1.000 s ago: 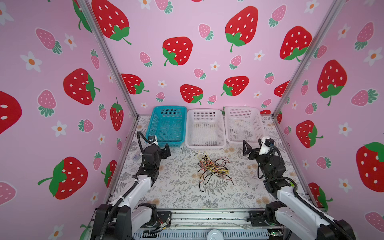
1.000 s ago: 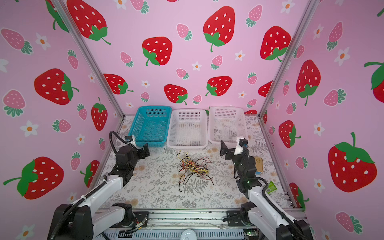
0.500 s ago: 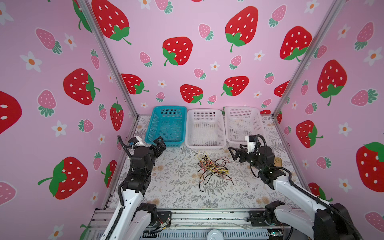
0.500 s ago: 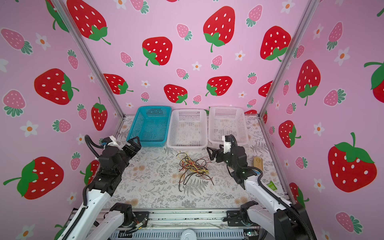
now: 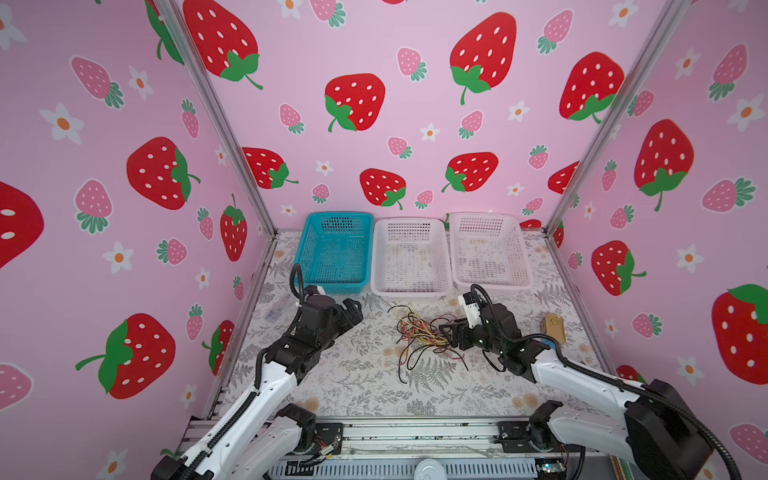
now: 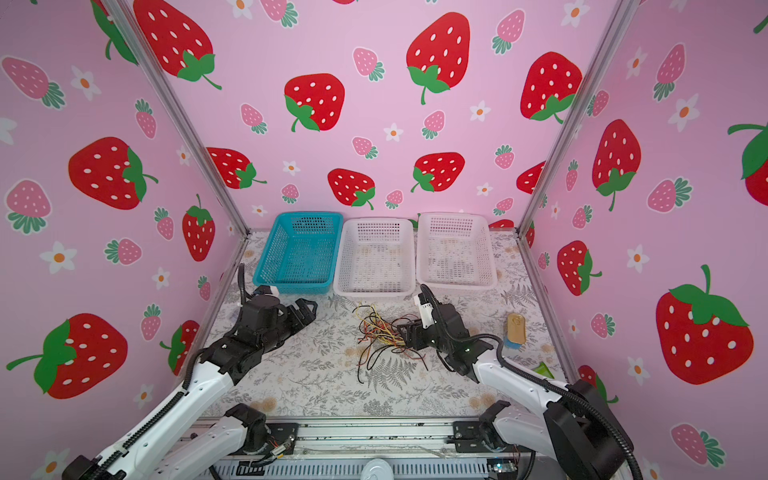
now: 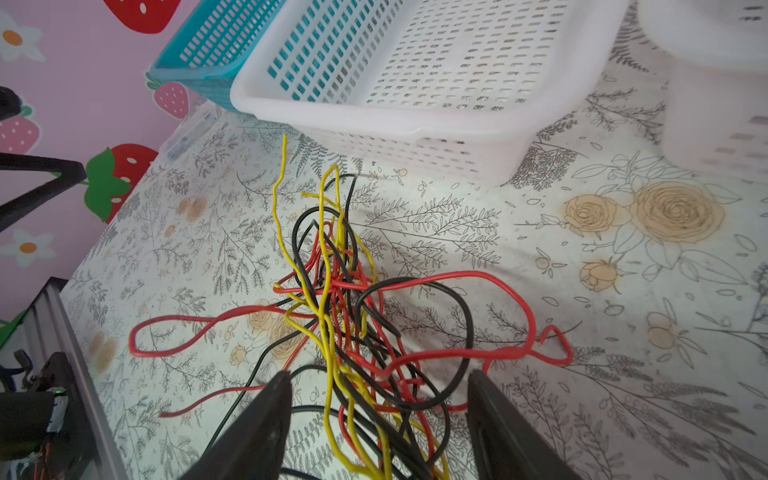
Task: Untangle the cables
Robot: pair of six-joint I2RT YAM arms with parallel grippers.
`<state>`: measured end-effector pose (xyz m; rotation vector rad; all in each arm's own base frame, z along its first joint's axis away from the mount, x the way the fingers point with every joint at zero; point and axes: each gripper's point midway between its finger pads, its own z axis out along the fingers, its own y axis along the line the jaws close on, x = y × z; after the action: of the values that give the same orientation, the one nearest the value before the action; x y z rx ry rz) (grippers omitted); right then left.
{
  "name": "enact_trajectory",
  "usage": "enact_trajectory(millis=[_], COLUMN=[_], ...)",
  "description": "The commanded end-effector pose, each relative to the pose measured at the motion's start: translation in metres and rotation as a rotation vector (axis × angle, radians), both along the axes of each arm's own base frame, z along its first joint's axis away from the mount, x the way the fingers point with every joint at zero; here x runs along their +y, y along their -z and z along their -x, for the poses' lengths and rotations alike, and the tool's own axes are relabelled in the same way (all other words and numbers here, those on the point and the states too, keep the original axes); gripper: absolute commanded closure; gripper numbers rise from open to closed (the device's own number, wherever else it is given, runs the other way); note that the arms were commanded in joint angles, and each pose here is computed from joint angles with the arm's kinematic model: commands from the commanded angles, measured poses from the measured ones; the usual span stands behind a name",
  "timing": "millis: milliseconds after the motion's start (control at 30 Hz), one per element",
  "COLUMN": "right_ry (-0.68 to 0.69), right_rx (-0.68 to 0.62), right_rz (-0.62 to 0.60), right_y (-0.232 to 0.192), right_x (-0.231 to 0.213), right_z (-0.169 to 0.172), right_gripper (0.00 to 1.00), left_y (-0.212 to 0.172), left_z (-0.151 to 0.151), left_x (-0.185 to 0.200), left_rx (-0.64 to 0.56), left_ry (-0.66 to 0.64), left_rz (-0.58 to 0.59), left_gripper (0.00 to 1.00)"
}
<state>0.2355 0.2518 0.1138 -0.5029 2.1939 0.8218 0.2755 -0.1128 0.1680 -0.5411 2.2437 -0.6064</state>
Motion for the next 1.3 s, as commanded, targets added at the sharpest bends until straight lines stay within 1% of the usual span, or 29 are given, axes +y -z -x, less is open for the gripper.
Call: enact_trajectory(millis=[0,100,267,400,533,700,767,933,1000,1133,1200,1267], right_ry=[0.027,0.023,-0.021,-0.036,-0.066,-0.110,-0.132,-0.187,-0.207,-0.253,-0.265,-0.310], right_rx=[0.009,0.018,0.068,0.066,0.067,0.062,0.052,0.033,0.029,-0.004,-0.033,-0.056], right_rz=[0.008,0.028,0.092,0.086,0.084,0.103,0.108,0.065,0.055,0.031,0.032,-0.004], right_y=[0.009,0.020,0.043,0.048,0.050,0.055,0.056,0.056,0.056,0.050,0.047,0.040], right_x=[-0.001,-0.001,0.002,0.003,0.008,0.011,0.013,0.022,0.024,0.032,0.034,0.040], right_z=[0.001,0.001,0.005,0.008,0.010,0.012,0.012,0.017,0.021,0.032,0.035,0.044], right_gripper=[0.33,0.35,0.44,0.50,0.62,0.73,0.82,0.91,0.96,1.00,1.00,1.00], left_y=[0.000,0.008,0.006,0.005,0.017,0.032,0.035,0.047,0.052,0.058,0.059,0.060], left_z=[0.000,0.001,0.007,0.012,0.014,0.015,0.015,0.019,0.022,0.029,0.030,0.029], left_x=[-0.006,-0.021,-0.047,-0.066,-0.087,-0.111,-0.121,-0.137,-0.141,-0.150,-0.152,-0.154], left_rx=[0.011,0.025,0.008,0.007,0.046,0.093,0.093,0.117,0.131,0.140,0.130,0.126], left_ry=[0.015,0.065,0.138,0.182,0.211,0.256,0.278,0.339,0.361,0.404,0.400,0.389], left_rz=[-0.073,-0.099,-0.226,-0.294,-0.241,-0.179,-0.172,-0.160,-0.152,-0.100,-0.065,-0.039], left_gripper=[0.04,0.06,0.06,0.06,0.06,0.06,0.06,0.06,0.06,0.06,0.07,0.07])
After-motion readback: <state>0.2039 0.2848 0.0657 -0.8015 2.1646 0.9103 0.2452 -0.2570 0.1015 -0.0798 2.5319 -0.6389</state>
